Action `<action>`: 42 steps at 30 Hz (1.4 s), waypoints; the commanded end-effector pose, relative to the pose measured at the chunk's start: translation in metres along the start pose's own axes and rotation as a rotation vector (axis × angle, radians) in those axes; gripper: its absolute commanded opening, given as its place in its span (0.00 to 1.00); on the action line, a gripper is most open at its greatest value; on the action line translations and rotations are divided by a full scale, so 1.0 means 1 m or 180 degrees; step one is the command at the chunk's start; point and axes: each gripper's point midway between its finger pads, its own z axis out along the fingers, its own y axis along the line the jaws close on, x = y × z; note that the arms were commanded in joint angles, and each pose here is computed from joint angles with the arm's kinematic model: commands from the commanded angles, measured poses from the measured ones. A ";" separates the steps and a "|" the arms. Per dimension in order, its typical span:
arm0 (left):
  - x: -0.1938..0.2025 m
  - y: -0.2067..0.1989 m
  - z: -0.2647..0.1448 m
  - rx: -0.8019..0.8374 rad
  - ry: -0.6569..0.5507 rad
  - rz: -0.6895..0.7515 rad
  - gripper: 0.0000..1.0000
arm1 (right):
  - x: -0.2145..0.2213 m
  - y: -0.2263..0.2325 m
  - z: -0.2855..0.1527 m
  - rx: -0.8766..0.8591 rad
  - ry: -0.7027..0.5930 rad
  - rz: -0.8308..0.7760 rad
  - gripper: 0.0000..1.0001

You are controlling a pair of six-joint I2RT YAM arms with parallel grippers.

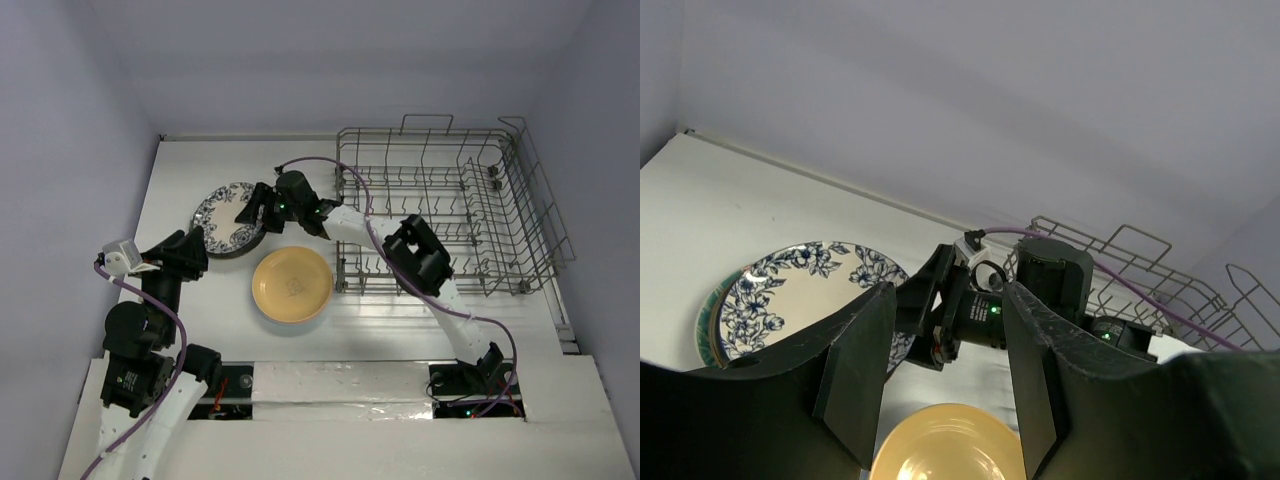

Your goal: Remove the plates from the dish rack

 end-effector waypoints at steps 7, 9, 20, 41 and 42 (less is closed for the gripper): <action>-0.006 -0.005 0.002 0.0062 -0.0074 -0.0023 0.45 | -0.025 0.045 -0.033 0.0214 -0.0278 -0.0858 1.00; -0.006 -0.005 0.002 0.0063 -0.0078 -0.0024 0.45 | -0.028 0.040 -0.041 0.0346 -0.0323 -0.0956 1.00; -0.006 -0.004 0.002 0.0053 -0.0078 -0.0018 0.46 | -0.050 0.020 -0.078 0.1079 -0.0555 -0.1466 0.99; 0.013 -0.014 0.014 0.0174 0.0198 0.0081 0.82 | -0.114 0.081 -0.506 0.1495 -0.3805 -0.1517 1.00; 0.010 -0.015 0.014 0.0186 0.0183 0.0080 0.83 | -0.112 0.076 -0.523 0.1580 -0.3901 -0.1476 1.00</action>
